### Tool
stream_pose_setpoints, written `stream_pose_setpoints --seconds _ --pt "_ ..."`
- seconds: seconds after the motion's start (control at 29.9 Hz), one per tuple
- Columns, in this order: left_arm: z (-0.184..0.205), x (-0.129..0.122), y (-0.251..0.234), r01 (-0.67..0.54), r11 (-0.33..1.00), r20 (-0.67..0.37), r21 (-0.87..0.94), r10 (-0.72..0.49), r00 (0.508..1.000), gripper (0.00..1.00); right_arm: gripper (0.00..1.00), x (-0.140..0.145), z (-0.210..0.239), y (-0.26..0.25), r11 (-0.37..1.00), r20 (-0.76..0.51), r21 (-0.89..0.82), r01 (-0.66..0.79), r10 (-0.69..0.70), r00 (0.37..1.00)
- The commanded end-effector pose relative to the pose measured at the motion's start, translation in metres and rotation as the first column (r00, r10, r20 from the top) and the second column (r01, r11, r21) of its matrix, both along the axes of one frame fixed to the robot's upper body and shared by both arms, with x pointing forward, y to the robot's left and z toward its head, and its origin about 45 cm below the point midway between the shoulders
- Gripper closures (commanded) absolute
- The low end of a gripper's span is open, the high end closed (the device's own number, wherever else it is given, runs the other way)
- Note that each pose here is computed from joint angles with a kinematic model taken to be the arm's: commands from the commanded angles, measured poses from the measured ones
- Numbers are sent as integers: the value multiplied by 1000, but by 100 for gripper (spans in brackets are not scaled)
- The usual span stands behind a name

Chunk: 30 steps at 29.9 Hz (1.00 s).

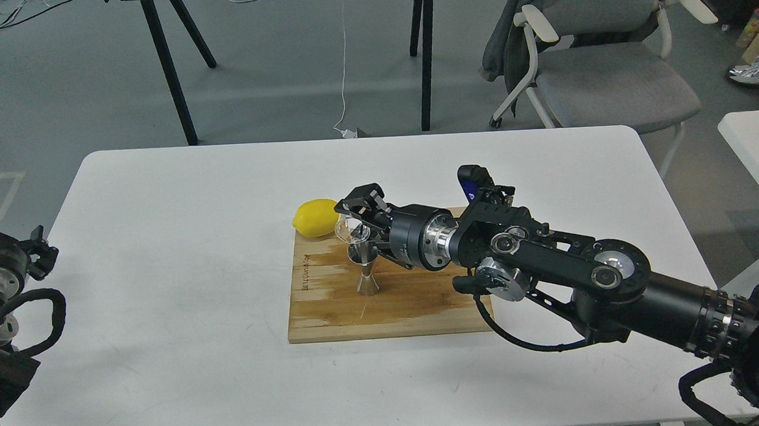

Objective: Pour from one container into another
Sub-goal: 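Tilt the glass cup with the right gripper to pour into the jigger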

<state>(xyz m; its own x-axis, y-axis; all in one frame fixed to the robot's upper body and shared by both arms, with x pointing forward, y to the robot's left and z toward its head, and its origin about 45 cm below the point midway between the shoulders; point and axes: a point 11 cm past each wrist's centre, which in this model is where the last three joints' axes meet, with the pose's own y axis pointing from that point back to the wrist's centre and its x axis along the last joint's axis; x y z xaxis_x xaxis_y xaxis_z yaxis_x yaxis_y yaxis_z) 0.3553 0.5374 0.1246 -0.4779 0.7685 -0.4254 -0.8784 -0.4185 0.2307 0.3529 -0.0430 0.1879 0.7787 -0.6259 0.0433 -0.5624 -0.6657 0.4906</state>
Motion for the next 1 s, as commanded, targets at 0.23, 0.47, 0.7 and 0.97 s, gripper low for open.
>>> stream_pose_setpoints --seconds 0.23,0.47,0.7,0.97 --pt "-2 -3 1 -4 1000 -5 2 4 1000 0 73 -1 0 1 998 47 -51 -37 39 998" --pt "-2 -3 1 -3 1000 -5 1 3 1000 0 73 0 0 0 998 51 -57 -41 44 998" --pt "-2 -3 1 -4 1000 -5 2 4 1000 0 73 2 2 -5 997 58 -66 -41 45 997" --pt "-2 -3 1 -3 1000 -5 1 3 1000 0 73 7 7 -10 996 77 -81 -43 49 996"
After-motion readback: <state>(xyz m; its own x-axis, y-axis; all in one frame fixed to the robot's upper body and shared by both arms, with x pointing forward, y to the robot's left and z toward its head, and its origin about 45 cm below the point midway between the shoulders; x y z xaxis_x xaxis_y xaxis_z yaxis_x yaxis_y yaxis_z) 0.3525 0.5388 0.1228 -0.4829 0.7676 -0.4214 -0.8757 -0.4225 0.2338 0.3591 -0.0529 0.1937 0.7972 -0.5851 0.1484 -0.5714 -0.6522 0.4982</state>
